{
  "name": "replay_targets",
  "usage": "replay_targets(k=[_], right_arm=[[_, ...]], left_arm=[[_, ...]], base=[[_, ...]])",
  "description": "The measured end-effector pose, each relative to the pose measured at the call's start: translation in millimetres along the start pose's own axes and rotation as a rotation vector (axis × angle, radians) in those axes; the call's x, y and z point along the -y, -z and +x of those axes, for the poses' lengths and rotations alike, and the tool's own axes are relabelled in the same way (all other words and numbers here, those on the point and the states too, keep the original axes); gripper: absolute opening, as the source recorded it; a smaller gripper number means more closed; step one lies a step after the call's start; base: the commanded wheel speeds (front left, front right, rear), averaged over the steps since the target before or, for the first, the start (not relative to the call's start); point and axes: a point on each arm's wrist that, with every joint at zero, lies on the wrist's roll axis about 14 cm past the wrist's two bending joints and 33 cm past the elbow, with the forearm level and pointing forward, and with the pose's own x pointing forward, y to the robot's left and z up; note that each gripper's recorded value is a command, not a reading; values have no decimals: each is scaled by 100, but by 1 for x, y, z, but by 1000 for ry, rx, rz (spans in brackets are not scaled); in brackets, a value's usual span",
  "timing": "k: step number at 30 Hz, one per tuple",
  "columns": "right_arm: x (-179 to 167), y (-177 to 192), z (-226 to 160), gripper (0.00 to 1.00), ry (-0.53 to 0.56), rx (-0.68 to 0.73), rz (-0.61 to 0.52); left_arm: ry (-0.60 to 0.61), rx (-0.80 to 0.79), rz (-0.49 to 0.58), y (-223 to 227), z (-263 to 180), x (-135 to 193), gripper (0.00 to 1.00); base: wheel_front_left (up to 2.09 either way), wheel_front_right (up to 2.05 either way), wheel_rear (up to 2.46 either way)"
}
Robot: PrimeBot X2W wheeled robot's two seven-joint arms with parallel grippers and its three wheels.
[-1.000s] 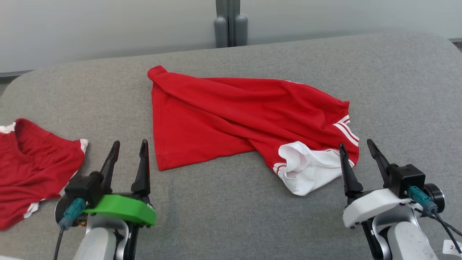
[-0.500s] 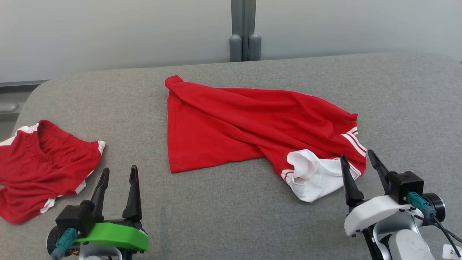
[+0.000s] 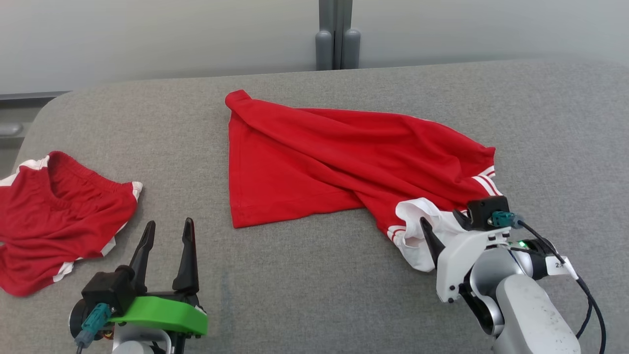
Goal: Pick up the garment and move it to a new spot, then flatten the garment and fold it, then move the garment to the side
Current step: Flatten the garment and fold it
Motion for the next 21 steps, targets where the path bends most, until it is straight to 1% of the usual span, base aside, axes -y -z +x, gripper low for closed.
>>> replay_targets(k=[2, 3, 4, 5, 6, 9, 15, 18, 21], right_arm=[[2, 5, 2, 100, 5, -32, -1], [4, 7, 3, 85, 12, -43, 0], [6, 7, 4, 43, 17, -48, 2], [8, 7, 4, 7, 22, -52, 5], [9, 9, 4, 0, 22, -62, 6], [10, 9, 3, 0, 27, -57, 7], [26, -2, -15, 0, 78, 47, 58], [39, 10, -35, 0, 125, 50, 95], [51, 27, -56, 0, 174, 11, 122]], left_arm=[[-6, -1, 0, 0, 0, -2, 100], [-7, -2, -1, 1, 0, -3, 100], [-8, -2, 1, 1, 0, -3, 100], [-11, -3, 1, 1, 0, -4, 100], [-12, -3, 0, 1, 0, -5, 100], [-12, -2, -1, 1, 1, -5, 100], [-2, -1, -1, 1, 3, -2, 100], [4, 0, -5, 1, 5, 1, 100], [14, -3, -7, 3, 8, 4, 100]], base=[[0, 0, 0], [0, 0, 0], [0, 0, 0], [0, 0, 0], [0, 0, 0], [0, 0, 0], [0, 0, 0], [0, 0, 0], [0, 0, 0]])
